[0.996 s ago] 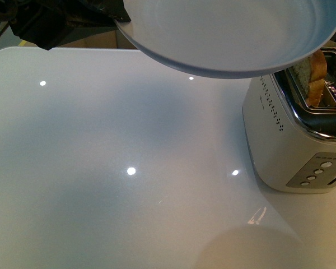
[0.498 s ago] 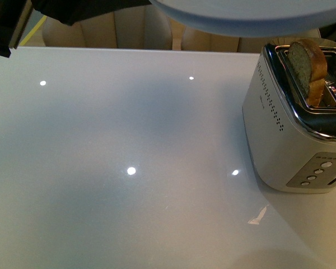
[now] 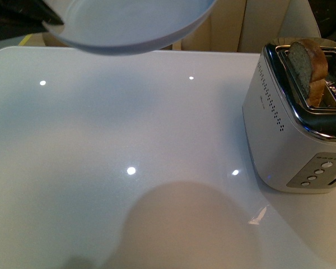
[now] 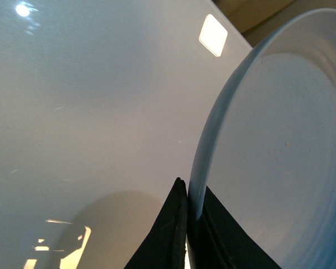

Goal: Left arm holds plate, right arm toasts bread

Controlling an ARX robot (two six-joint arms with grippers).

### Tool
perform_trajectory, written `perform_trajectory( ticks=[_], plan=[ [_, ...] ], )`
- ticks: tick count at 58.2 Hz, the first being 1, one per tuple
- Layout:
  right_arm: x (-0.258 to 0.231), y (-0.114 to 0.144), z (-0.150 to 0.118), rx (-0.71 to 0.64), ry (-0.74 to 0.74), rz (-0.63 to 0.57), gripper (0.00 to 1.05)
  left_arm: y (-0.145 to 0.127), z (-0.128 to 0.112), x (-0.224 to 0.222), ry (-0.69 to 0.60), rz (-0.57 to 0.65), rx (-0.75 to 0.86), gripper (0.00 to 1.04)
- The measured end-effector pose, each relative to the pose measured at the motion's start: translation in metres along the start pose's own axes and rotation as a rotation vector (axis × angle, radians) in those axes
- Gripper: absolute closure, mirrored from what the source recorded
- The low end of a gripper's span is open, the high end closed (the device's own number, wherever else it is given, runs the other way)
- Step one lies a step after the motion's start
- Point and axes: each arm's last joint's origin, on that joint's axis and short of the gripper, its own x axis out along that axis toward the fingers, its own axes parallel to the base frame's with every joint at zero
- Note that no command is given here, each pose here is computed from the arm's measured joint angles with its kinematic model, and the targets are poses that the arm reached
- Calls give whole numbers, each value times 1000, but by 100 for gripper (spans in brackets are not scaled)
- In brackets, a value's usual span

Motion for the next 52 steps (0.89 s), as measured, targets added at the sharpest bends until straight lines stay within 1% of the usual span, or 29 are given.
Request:
perform_trajectory(
  ticks=[7,14,30,40,52],
  plan=[
    [0,0,0,0,0,0,9,33,9,15,-14,40,5,102],
    [0,0,0,0,0,0,9,60,9,30,-7,85,-1,102],
    [0,0,0,0,0,0,9,107,-7,69,34,131,-12,102],
    [0,0,0,0,0,0,9,132,-16,85,33,166,-28,102],
    [0,0,0,0,0,0,9,164,-27,103,64,208,-61,102]
  ],
)
